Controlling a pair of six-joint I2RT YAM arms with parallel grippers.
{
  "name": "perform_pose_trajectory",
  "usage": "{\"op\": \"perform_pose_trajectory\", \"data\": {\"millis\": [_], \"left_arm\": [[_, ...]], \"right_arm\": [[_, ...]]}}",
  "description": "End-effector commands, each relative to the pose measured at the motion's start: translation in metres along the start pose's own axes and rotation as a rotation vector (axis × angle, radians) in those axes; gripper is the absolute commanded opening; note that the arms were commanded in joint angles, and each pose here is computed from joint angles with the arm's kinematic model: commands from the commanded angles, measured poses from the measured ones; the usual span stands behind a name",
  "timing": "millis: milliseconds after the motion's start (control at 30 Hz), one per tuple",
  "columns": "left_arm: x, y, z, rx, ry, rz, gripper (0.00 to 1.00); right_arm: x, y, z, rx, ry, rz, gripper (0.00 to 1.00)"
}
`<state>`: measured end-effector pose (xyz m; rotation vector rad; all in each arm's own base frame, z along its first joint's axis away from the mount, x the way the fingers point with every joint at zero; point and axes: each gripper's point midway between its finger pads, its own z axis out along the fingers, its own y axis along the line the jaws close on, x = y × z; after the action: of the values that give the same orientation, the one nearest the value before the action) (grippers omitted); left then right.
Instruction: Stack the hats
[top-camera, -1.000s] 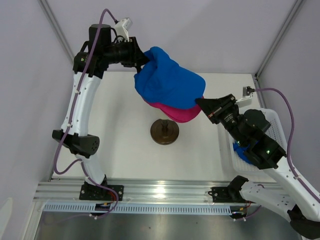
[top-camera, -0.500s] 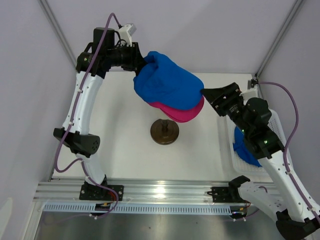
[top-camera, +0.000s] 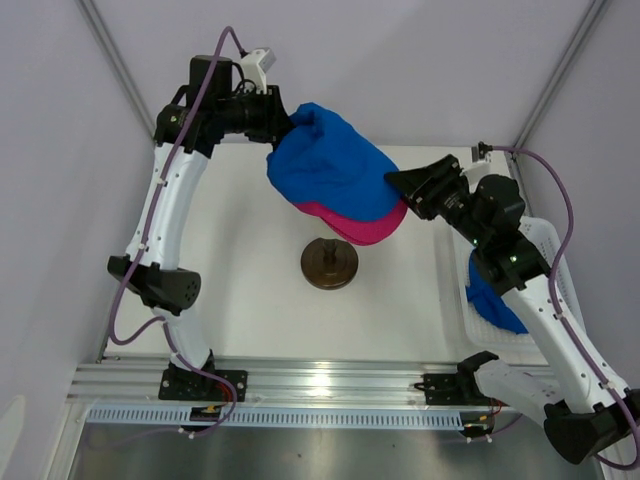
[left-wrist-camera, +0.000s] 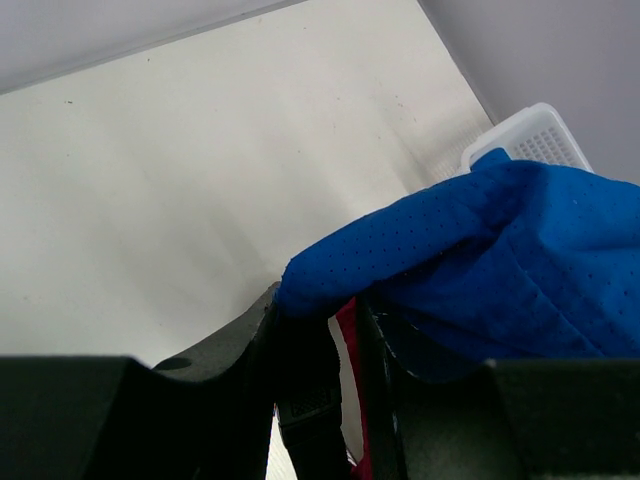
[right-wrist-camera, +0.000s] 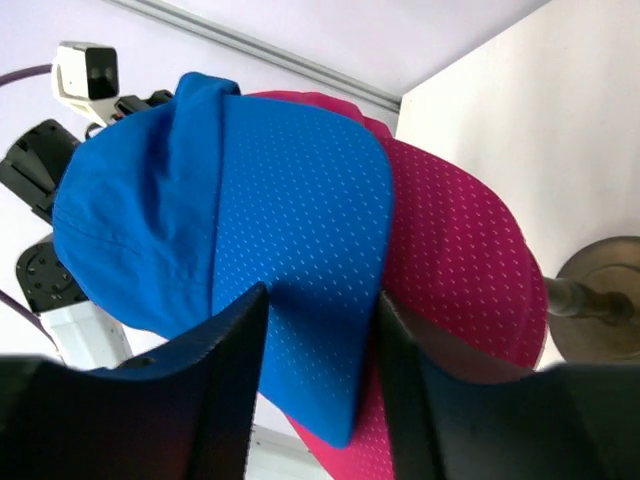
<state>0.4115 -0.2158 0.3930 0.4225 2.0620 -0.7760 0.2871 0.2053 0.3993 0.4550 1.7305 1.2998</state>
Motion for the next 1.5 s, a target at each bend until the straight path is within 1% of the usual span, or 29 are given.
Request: {"op": "perform_pose_trajectory", "data": {"millis": [0, 33, 100, 133, 200, 333, 467, 533, 600, 667, 733, 800, 900, 967, 1067, 1100, 1200, 1300, 1467], "left_arm": [[-0.004, -0.007, -0.006, -0.007, -0.020, 0.030, 0.38], [-0.002, -0.006, -0.005, -0.011, -0.012, 0.028, 0.37], [-0.001, -0.003, -0.006, -0.029, -0.011, 0.030, 0.37], [-0.001, -0.004, -0.007, -0.029, -0.011, 0.030, 0.37], [-0.003, -0.004, -0.010, -0.038, -0.019, 0.036, 0.38], [-0.006, -0.004, -0.016, -0.053, -0.033, 0.038, 0.39], [-0.010, -0.003, -0.019, -0.073, -0.049, 0.029, 0.40], [-0.012, 0.000, -0.021, -0.094, -0.061, 0.016, 0.43], [-0.015, -0.002, -0.023, -0.094, -0.076, 0.004, 0.44], [-0.019, -0.005, -0.026, -0.089, -0.090, -0.005, 0.44], [-0.024, -0.009, -0.033, -0.091, -0.116, -0.003, 0.45], [-0.030, -0.010, -0.039, -0.099, -0.143, -0.002, 0.49], [-0.033, -0.008, -0.040, -0.101, -0.155, -0.009, 0.51], [-0.031, -0.006, -0.036, -0.100, -0.145, -0.016, 0.51], [-0.022, 0.001, -0.024, -0.097, -0.103, -0.026, 0.48], [-0.015, 0.004, -0.020, -0.104, -0.075, -0.037, 0.44], [0.000, 0.016, -0.009, -0.129, -0.024, -0.048, 0.38], [0.008, 0.024, -0.005, -0.158, -0.013, -0.049, 0.38], [0.014, 0.036, -0.001, -0.201, 0.001, -0.044, 0.38]], "right_arm": [[-0.011, 0.037, -0.003, -0.102, -0.013, -0.032, 0.47], [-0.012, 0.036, -0.003, -0.096, -0.022, -0.037, 0.31], [-0.016, 0.038, -0.005, -0.089, -0.039, -0.038, 0.12], [-0.022, 0.037, -0.006, -0.075, -0.066, -0.029, 0.00], [-0.026, 0.041, -0.012, -0.080, -0.088, -0.017, 0.00], [-0.032, 0.043, -0.020, -0.069, -0.125, 0.074, 0.00], [-0.025, 0.032, -0.023, -0.017, -0.108, 0.238, 0.00], [-0.022, 0.018, -0.027, 0.026, -0.124, 0.293, 0.00], [-0.026, 0.013, -0.037, 0.044, -0.171, 0.363, 0.00], [-0.031, -0.001, -0.043, 0.082, -0.227, 0.406, 0.00], [-0.039, -0.005, -0.054, 0.095, -0.288, 0.446, 0.00], [-0.044, -0.008, -0.059, 0.107, -0.328, 0.474, 0.00], [-0.047, -0.011, -0.064, 0.120, -0.348, 0.489, 0.00], [-0.041, -0.018, -0.060, 0.155, -0.326, 0.496, 0.00], [-0.029, -0.028, -0.051, 0.192, -0.272, 0.513, 0.00], [-0.022, -0.034, -0.048, 0.208, -0.247, 0.516, 0.00], [-0.012, -0.045, -0.043, 0.230, -0.215, 0.505, 0.00], [-0.005, -0.053, -0.042, 0.242, -0.194, 0.484, 0.00], [0.012, -0.081, -0.044, 0.309, -0.159, 0.471, 0.00]]}}
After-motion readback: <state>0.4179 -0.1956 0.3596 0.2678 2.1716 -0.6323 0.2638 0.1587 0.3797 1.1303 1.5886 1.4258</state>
